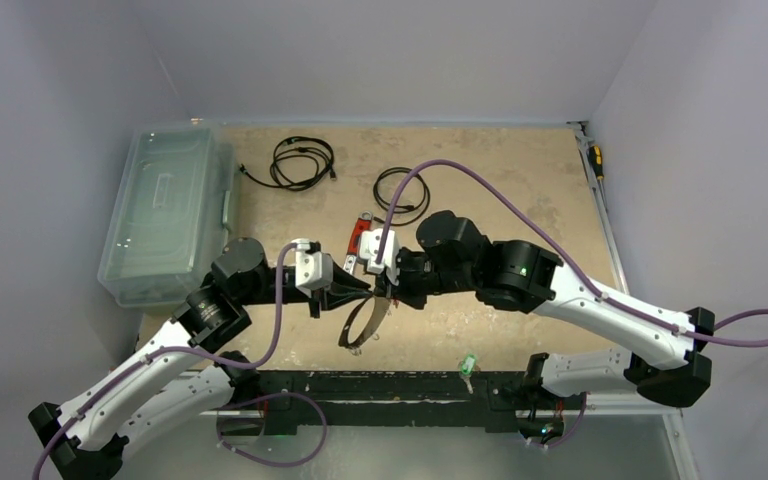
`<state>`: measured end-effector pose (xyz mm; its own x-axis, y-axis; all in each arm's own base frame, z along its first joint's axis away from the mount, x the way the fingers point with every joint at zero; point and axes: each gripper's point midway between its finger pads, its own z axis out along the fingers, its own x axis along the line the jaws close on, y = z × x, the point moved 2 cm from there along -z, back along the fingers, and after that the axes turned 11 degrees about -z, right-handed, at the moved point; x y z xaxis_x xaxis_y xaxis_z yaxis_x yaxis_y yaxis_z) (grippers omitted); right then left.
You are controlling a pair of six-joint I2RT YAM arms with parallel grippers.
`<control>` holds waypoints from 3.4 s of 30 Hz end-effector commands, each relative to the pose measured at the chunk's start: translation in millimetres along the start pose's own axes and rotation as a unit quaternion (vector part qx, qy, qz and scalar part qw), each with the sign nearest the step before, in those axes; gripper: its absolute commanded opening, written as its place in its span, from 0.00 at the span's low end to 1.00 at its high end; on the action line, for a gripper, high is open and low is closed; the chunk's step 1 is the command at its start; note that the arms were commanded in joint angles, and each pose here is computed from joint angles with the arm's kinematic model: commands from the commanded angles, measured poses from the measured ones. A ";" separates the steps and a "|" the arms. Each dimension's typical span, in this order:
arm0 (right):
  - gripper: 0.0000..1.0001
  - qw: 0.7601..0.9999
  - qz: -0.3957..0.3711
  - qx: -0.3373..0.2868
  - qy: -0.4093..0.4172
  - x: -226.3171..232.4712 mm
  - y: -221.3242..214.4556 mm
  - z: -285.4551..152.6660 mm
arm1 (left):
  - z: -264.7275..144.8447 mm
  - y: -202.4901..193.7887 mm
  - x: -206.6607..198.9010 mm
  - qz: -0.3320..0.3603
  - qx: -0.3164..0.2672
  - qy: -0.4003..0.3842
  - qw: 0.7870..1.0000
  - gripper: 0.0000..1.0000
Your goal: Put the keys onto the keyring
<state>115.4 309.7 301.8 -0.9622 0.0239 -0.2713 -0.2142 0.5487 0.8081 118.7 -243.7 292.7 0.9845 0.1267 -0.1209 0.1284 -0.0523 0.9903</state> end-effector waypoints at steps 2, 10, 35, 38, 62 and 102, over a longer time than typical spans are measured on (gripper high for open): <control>0.00 0.997 -0.025 -0.073 0.015 5.4 35.8 -24.5 | 1.5 9.7 -2.5 0.006 -0.022 -0.009 1.000 0.10; 0.00 0.993 -0.035 -0.108 0.035 13.7 47.3 -35.4 | 2.2 9.3 -10.4 0.004 -0.028 -0.034 0.999 0.00; 0.44 0.925 -0.027 -0.373 -0.069 8.3 92.8 -90.0 | -23.8 70.3 -45.8 -0.005 -0.201 -0.073 0.977 0.00; 0.42 0.916 -0.011 -0.394 -0.076 10.3 85.3 -85.9 | -27.4 76.6 -47.1 -0.021 -0.237 -0.075 0.968 0.00; 0.33 0.895 0.046 -0.441 -0.052 13.7 82.3 -49.1 | -39.9 74.5 -48.6 -0.054 -0.337 -0.090 0.936 0.00; 0.00 0.928 0.021 -0.370 -0.038 8.4 87.4 -37.1 | -37.3 82.7 -33.3 -0.030 -0.230 -0.001 0.973 0.39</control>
<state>84.1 333.5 369.4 -0.9763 0.0981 -0.1928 -0.2083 -0.1861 0.9602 87.4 -220.9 375.1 0.9773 0.0119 -0.2115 0.1781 0.4943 0.8509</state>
